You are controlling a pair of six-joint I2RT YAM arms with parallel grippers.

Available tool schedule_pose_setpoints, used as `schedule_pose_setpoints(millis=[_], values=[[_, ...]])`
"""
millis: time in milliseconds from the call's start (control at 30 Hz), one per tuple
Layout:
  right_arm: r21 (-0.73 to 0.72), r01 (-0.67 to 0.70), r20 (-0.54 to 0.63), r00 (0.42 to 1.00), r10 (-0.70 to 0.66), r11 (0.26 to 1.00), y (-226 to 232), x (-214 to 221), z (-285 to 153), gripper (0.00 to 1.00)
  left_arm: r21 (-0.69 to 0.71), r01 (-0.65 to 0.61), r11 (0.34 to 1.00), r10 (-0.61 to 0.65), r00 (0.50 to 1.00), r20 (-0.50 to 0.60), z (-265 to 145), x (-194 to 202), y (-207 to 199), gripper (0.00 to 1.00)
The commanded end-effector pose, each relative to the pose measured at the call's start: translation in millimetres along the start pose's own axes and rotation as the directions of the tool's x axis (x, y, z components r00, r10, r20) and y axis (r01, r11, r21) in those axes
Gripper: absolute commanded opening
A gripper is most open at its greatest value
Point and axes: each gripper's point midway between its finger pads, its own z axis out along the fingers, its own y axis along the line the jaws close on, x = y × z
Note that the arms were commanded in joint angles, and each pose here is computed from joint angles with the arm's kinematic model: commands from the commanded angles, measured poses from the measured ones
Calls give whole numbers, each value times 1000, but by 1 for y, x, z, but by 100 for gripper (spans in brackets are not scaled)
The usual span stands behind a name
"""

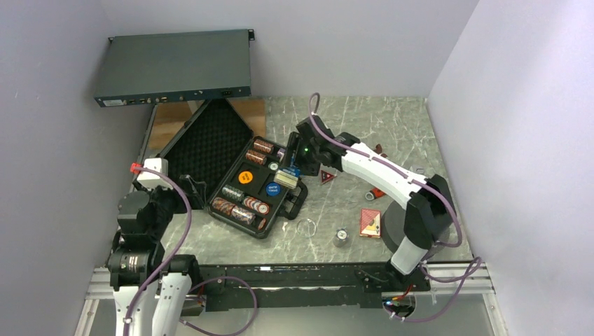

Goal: Pack up texas hold em set

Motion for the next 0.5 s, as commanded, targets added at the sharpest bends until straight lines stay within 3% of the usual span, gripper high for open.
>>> schedule_pose_setpoints(millis=[0, 200, 467], values=[[-160, -83, 45, 995, 91, 984, 61, -17, 3, 7, 10, 0, 1000, -1, 997, 73, -9, -12, -3, 99], [-221, -141, 20, 989, 149, 965, 91, -8, 32, 0, 4, 3, 1000, -4, 996, 87, -12, -13, -2, 99], [-186, -158, 0, 987, 161, 970, 116, -4, 74, 0, 7, 1, 1000, -2, 994, 106, -16, -14, -3, 99]])
